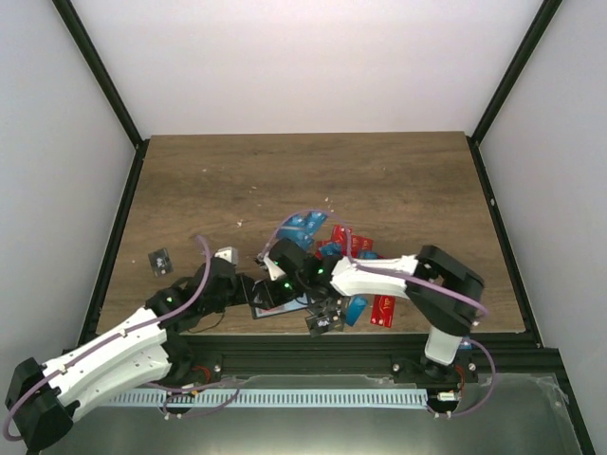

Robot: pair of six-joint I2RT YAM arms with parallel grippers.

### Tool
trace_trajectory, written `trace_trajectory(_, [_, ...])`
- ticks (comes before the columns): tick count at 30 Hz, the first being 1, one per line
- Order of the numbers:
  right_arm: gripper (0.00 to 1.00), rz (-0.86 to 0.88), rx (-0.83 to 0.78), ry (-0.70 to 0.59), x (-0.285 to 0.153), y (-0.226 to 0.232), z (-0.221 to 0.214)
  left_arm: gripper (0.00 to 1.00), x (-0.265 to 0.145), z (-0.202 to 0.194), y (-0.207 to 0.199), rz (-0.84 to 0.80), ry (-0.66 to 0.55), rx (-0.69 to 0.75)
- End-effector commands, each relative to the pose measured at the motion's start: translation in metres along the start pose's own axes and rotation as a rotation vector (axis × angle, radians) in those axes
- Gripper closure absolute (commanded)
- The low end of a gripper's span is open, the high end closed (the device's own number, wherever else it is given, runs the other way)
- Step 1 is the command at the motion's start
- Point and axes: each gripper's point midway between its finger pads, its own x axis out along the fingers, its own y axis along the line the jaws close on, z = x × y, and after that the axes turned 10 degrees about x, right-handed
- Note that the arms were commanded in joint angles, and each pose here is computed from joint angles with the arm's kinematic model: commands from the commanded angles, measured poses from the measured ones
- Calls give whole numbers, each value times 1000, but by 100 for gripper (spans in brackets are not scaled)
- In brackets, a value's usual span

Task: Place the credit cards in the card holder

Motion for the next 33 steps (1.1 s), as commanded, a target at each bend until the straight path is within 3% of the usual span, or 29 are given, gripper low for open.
trace_trajectory(1, [59, -96, -14, -115, -43, -5, 6, 87, 6, -2, -24, -120, 20, 53])
trace_trajectory(10, [55, -393, 250, -219, -113, -91, -41, 83, 28, -28, -80, -342, 149, 204])
trace_trajectory(16, [36, -309, 400, -206, -130, -89, -65, 81, 43, -51, -113, -443, 226, 346])
trace_trajectory(26, [33, -153, 683, -178, -120, -91, -99, 81, 78, -86, -126, -465, 391, 441])
trace_trajectory(33, [33, -103, 793, -201, -101, -98, -114, 81, 92, -88, -105, -342, 391, 478])
